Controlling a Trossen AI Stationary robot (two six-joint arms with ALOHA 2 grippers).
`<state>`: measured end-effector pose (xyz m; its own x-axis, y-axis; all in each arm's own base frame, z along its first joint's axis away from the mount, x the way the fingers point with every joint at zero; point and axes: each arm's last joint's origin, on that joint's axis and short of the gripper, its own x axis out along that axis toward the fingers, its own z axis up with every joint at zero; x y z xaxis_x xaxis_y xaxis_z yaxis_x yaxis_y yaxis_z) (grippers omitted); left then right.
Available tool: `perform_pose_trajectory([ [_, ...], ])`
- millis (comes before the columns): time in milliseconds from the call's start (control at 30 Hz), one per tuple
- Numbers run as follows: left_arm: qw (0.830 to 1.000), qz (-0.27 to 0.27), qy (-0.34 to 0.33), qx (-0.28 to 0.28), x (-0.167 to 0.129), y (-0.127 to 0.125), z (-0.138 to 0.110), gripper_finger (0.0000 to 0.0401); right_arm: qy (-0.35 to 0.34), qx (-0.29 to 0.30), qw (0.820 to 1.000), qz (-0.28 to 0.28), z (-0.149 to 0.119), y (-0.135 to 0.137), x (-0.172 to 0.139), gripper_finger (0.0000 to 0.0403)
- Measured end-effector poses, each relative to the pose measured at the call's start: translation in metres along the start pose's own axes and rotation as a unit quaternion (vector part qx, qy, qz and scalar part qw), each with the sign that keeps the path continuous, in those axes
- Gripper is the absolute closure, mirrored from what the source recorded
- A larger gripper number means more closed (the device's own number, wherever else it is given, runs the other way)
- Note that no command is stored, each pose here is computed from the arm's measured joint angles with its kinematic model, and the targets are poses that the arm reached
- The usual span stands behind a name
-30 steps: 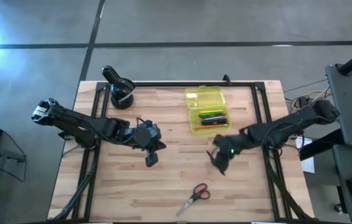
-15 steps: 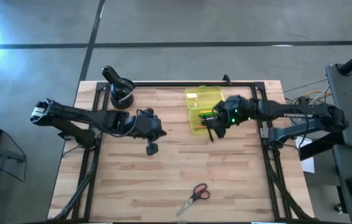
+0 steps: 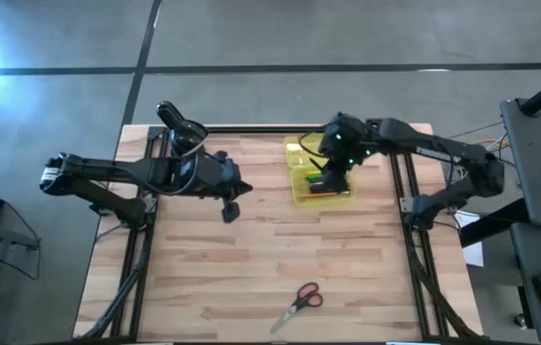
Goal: Pick & place school supplies into a supply box
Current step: Put the black pen into the supply box
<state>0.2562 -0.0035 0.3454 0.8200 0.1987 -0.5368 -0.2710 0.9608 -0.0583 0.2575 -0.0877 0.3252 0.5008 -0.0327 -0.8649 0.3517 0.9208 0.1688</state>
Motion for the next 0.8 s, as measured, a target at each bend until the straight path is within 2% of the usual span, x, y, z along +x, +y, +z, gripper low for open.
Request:
perform_pose_trajectory([
  [133,0.999,0.002,-0.002,-0.046,-0.001,0.000,0.000,0.0401,0.071,-0.048,0.996,-0.013,0.007,-0.013,0.007,0.0384],
  [367,0.996,0.000,-0.001,-0.084,-0.001,0.000,0.000,0.0401,0.123,-0.129,0.984,-0.008,0.018,-0.022,0.028,0.0384],
  [567,0.996,0.003,-0.003,-0.090,-0.002,0.000,0.000,0.0401,0.161,-0.164,0.973,0.001,0.019,-0.027,0.054,0.0384],
  [800,0.996,0.015,-0.007,-0.090,-0.002,0.001,0.000,0.0401,0.204,-0.198,0.958,-0.025,0.015,-0.034,0.076,0.0384],
])
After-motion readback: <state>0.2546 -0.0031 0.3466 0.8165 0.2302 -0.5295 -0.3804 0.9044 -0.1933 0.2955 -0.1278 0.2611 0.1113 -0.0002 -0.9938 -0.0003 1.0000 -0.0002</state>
